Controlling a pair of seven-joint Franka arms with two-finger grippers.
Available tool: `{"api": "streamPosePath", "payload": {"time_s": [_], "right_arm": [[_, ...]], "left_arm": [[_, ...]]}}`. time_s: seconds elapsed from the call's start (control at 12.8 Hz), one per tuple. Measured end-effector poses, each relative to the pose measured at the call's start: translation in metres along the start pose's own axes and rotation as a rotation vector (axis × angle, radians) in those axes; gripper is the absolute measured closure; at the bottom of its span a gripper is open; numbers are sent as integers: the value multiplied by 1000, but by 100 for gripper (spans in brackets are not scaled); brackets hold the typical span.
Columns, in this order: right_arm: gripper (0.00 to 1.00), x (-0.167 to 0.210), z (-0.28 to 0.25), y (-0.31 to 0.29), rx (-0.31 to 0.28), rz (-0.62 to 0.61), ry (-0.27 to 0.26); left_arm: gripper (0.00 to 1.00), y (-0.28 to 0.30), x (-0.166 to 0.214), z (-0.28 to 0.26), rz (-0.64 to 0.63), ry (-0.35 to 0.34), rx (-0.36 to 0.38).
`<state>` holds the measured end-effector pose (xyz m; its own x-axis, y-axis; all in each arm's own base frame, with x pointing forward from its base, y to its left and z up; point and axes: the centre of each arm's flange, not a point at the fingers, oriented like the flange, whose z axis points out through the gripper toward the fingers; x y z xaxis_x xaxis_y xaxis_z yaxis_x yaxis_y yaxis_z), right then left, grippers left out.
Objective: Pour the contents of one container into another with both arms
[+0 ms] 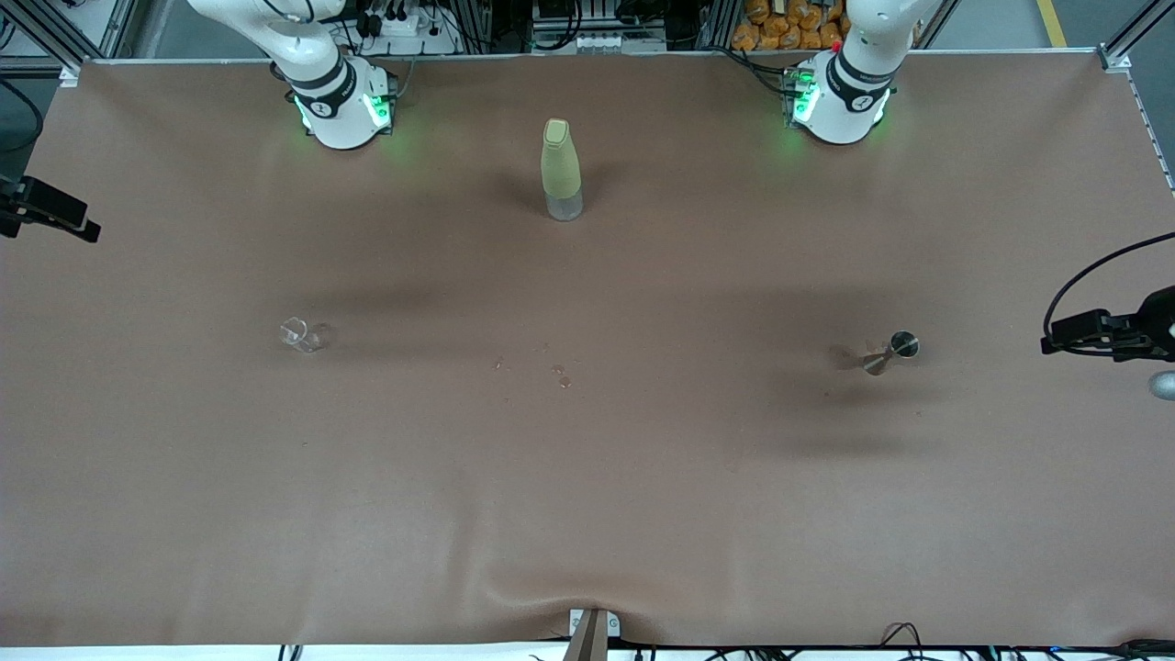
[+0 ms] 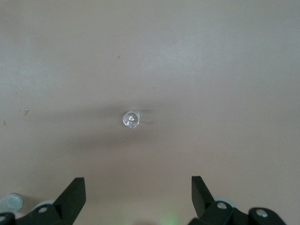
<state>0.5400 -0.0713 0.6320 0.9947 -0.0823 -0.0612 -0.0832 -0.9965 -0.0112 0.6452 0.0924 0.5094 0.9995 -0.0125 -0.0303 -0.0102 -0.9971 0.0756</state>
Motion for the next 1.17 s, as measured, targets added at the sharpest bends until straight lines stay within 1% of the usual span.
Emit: {"api": "streamPosePath", "payload": {"time_s": [0.08, 0.31, 0.55, 0.78, 0.94, 1.17], "right_arm": [[0, 1, 1, -1, 1, -1, 9], [0, 9, -1, -6, 1, -14, 68], [0, 11, 0, -8, 15, -18, 80], [0, 11, -1, -6, 48, -13, 86], [0, 11, -1, -3, 48, -35, 88], [0, 10, -2, 0, 48, -36, 89]], "left_arm": [[0, 1, 0, -2, -37, 4, 0], [0, 7, 0, -7, -79, 13, 3], [0, 9, -1, -12, -178, 20, 7], [0, 21, 3, -7, -185, 14, 23], [0, 30, 7, -8, -190, 19, 51], [0, 39, 5, -26, -244, 47, 46]]}}
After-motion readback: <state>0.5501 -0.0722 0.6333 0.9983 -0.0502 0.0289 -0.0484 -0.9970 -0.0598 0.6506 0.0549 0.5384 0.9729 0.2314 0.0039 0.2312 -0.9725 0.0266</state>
